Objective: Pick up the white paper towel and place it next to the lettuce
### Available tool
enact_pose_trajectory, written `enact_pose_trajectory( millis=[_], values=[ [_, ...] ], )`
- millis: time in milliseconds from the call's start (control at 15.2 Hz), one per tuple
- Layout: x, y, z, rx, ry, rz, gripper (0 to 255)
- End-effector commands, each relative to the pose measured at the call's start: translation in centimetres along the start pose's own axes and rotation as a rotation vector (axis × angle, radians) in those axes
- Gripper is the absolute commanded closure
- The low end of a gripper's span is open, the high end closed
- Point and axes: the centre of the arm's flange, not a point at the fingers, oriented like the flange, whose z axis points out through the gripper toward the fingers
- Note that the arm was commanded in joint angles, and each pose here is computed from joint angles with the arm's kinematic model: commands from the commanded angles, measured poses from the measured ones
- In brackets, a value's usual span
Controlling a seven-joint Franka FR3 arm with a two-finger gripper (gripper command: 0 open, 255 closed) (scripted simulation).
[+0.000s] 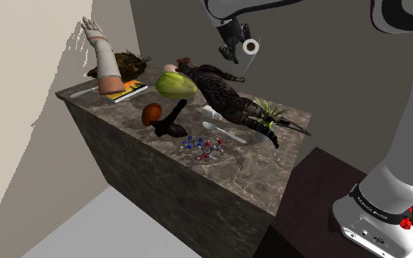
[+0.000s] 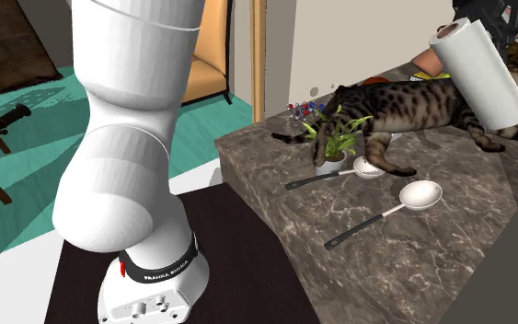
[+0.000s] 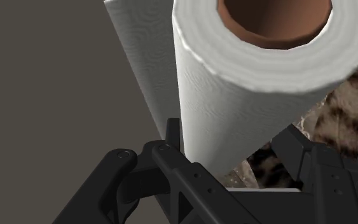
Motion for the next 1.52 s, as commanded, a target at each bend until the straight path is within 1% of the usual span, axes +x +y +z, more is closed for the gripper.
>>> enact_pose_trajectory(
  millis=[0,198,1452],
  values=[
    [2.3,1.0,0.4,-0.001,-0.001,0.001,255],
    [5.6,2.2,0.9,-0.001,-0.001,0.001,255],
    [6.3,-3.5,9.1,-0.001,-0.001,0.001,255]
  ],
)
